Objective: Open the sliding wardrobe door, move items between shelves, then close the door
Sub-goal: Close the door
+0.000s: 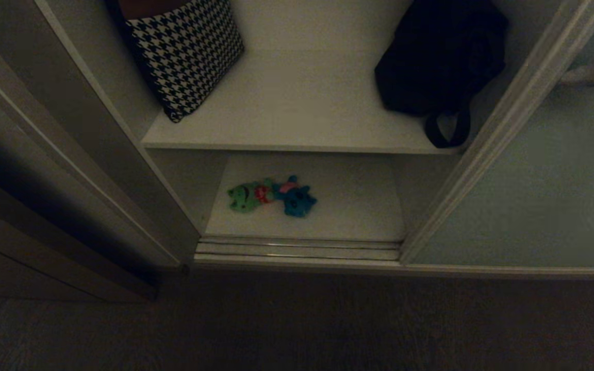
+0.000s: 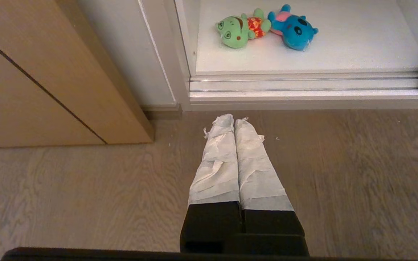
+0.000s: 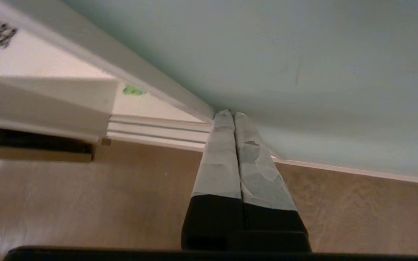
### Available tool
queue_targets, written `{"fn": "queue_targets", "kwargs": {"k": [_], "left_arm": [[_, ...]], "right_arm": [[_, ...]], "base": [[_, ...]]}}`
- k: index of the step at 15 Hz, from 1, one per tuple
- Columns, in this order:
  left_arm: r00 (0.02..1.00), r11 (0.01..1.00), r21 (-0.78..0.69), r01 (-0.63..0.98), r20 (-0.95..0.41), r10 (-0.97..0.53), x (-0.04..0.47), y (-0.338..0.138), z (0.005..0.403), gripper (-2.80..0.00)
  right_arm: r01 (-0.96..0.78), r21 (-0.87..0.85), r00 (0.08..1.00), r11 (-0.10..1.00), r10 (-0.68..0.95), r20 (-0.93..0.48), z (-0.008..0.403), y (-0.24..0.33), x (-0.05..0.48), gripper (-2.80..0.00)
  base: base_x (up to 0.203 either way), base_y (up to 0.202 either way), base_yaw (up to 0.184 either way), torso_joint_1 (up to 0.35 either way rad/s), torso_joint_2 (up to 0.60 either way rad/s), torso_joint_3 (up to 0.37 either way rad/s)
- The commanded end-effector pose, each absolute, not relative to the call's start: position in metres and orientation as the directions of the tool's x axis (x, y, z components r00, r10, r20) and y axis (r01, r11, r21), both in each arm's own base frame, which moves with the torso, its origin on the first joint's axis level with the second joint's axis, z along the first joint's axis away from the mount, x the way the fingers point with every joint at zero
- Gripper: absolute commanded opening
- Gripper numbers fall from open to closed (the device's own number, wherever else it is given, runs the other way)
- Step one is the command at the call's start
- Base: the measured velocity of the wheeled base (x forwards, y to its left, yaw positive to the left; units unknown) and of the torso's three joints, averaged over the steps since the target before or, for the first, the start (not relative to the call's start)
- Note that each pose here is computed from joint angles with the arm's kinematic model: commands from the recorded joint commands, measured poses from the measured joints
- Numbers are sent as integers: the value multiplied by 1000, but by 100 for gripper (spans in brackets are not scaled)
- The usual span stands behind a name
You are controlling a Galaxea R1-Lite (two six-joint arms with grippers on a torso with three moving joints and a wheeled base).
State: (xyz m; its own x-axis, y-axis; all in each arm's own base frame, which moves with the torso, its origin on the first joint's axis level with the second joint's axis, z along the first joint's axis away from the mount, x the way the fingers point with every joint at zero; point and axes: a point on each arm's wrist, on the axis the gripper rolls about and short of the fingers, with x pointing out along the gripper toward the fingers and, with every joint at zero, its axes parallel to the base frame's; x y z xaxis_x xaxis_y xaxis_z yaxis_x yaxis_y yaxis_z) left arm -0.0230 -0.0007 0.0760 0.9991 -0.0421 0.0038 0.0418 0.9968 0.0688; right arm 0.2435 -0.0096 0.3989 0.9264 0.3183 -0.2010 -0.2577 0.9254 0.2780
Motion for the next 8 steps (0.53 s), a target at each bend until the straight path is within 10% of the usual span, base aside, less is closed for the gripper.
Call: {"fn": "queue_targets", "kwargs": {"k": [1,8], "left_arm": [[999,997,69,42,3,-42,-23,-1,76,-280],[999,997,69,43,3,-43,-23,-1,76,-280]], "right_arm": [[-329,273,901,904,387,-195,401,12,243,-280],[-555,229,772,800,597,-219,395,99,186,-280]], "base": [[0,0,0,0,0,0],[0,0,0,0,0,0]]}}
